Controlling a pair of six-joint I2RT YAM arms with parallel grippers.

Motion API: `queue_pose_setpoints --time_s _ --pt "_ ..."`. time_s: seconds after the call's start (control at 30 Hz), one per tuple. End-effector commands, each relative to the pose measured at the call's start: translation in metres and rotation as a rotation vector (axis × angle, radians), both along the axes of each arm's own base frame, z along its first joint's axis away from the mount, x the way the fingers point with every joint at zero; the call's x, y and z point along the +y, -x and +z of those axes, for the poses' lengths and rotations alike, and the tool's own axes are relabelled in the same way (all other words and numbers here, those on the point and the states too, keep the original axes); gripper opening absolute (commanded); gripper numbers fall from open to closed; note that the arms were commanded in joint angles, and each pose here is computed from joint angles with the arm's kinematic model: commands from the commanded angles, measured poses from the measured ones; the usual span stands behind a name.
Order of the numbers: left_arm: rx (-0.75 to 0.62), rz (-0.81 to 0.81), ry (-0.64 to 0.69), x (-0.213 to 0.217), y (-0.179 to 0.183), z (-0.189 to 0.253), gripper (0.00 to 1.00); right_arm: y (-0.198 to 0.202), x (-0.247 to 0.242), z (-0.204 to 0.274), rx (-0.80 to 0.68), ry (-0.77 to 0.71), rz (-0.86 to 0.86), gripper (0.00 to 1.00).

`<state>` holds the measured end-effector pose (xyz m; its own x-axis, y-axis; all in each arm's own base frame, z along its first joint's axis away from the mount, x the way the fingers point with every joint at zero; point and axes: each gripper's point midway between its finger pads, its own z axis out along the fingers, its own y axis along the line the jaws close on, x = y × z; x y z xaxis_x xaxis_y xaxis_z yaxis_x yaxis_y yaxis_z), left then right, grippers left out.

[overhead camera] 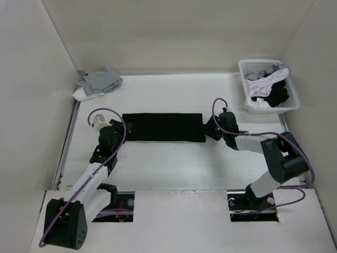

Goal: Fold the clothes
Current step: Fold the tank top

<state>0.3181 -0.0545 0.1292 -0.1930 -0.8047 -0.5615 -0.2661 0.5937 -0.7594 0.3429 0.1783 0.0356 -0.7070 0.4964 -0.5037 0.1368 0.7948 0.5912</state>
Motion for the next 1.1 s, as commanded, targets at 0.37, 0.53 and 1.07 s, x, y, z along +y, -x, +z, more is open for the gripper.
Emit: queue_pose_setpoints --time_s 0.37,0.53,1.07 --pt "-0.126 -0.187 -0.043 -0.071 -0.003 0.040 0.33 -0.022 0.016 -0.018 0.005 -0.259 -0.067 0.17" --pt "-0.145 -0.210 -0.041 -0.078 -0.001 0.048 0.33 -0.020 0.005 0.020 -0.116 -0.305 -0.098 0.02" --pt "-0.170 -0.253 -0.001 -0.089 0.016 0.056 0.33 0.011 0.012 0.146 -0.248 0.035 0.050 0.04"
